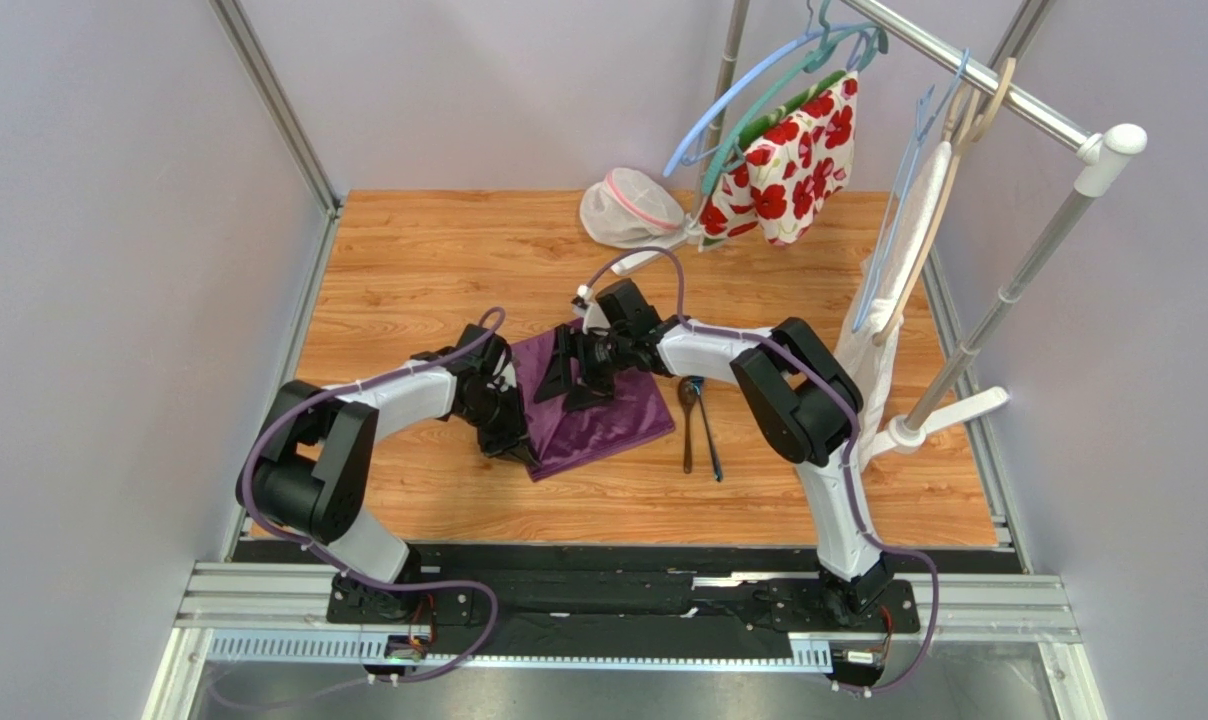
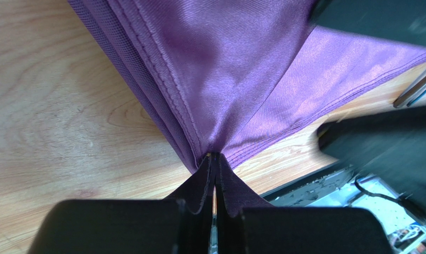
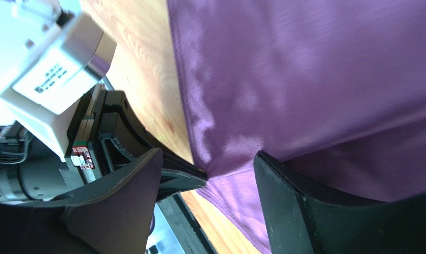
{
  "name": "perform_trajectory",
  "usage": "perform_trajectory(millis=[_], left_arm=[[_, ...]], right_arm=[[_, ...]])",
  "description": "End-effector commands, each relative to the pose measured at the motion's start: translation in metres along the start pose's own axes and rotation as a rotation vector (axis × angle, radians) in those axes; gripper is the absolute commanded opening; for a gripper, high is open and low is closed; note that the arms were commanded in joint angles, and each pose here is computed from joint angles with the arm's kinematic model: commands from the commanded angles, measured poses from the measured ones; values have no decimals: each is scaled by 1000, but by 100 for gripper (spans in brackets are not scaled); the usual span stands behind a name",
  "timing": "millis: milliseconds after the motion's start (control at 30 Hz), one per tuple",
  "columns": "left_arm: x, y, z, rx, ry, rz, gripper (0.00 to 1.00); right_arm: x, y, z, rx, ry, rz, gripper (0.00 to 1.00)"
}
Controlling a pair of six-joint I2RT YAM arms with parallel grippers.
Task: Fold the napkin into a case and place the utensils inside
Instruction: Smooth out the upper triangle-folded napkin at the center of the board.
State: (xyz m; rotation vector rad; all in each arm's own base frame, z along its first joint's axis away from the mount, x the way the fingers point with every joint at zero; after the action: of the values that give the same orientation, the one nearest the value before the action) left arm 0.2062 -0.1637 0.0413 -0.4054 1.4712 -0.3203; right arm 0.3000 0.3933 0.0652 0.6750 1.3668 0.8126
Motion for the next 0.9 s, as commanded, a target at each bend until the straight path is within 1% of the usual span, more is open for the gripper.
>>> perform_trajectory(millis=[0,333,533,667,767,800,867], left_arm=[[7,6,-4,-15,6,19,4],[6,7,-4,-11,5,22,3],[5,4,-3,-1,2,10,3],[-1,-1,-2,13,-13,-10,4],[-13,-9,4,29,-46,-31,5],[-22,-16,11,51,-78,-36,6],[-33,-19,17,56,-98,-26,6]], right_arm=[[-8,-19,35,-25,-71,-3,70],[-13,-40,83,-38,-105,29,70],[-17,-41,111,-50,-134,54,70],[-26,-28,122,-77,-138,70,70],[-37,-10,130,-104,-154,74,70],[-40,-7,132,-108,-165,68,70],[-49,0,137,-109,-184,58,70]])
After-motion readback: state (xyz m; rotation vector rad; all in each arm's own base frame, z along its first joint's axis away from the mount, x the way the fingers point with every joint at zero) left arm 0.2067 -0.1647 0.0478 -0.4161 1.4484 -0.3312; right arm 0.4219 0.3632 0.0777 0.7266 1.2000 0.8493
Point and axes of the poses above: each gripper's point midway between its finger pads, its own x axis out along the fingers, its own y axis along the line the jaws close on, z = x × y, the point moved 3 cm from there along -x, back along the fingers, and after that the axes turned 6 degrees about x, right-handed, at the moved point
